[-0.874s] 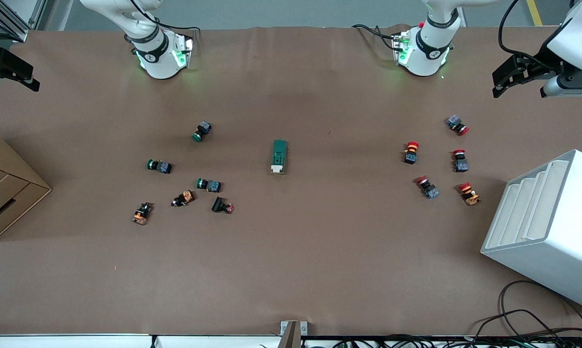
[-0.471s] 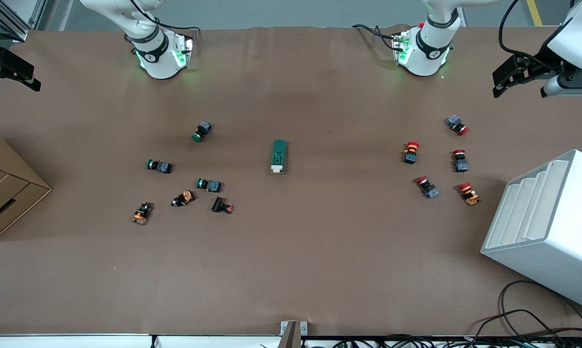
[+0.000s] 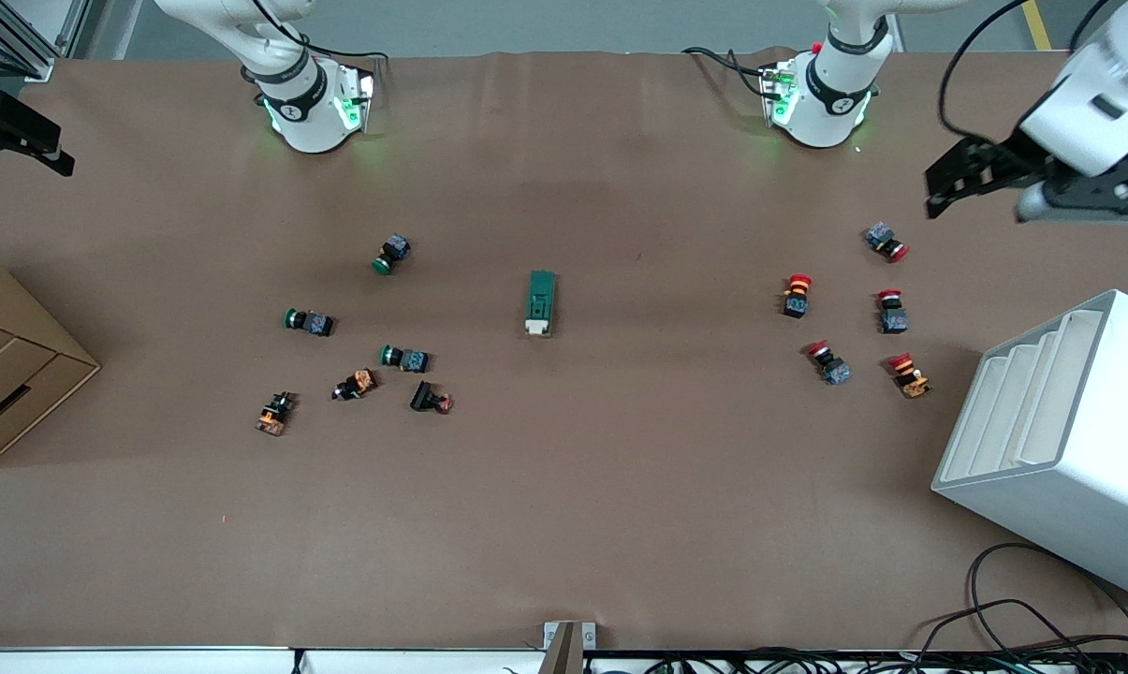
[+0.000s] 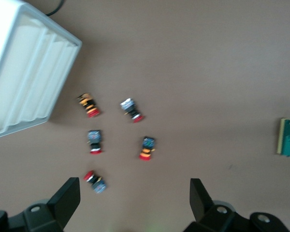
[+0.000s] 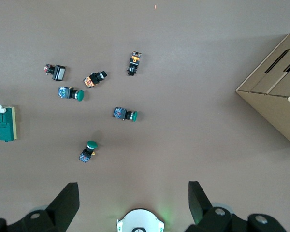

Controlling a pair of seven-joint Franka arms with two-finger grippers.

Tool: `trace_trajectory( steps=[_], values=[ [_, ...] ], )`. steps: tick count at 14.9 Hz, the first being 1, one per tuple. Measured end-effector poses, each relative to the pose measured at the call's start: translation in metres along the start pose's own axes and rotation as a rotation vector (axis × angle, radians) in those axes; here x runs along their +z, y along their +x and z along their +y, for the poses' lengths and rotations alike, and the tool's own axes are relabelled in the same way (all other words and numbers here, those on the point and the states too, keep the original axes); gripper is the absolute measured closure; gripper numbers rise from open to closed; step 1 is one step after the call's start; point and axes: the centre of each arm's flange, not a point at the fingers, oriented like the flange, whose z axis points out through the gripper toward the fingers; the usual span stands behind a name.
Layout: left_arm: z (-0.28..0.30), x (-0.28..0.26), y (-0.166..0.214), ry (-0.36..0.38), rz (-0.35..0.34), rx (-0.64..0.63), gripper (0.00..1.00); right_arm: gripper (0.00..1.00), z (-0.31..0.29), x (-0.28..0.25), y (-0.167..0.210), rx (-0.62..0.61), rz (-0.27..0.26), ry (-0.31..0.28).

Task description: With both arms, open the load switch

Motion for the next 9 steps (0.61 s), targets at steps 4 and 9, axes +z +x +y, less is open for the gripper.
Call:
trace_trajectory(
  steps=[4,9],
  values=[
    [0.102,0.045,0.016,-0.042,0.013,-0.083,0.00,0.00,0.007,0.034,0.028,0.012,-0.052,0.001],
    [0.235,0.132,0.011,-0.042,0.026,-0.158,0.00,0.00,0.019,0.108,0.085,0.027,-0.123,-0.005]
  ],
)
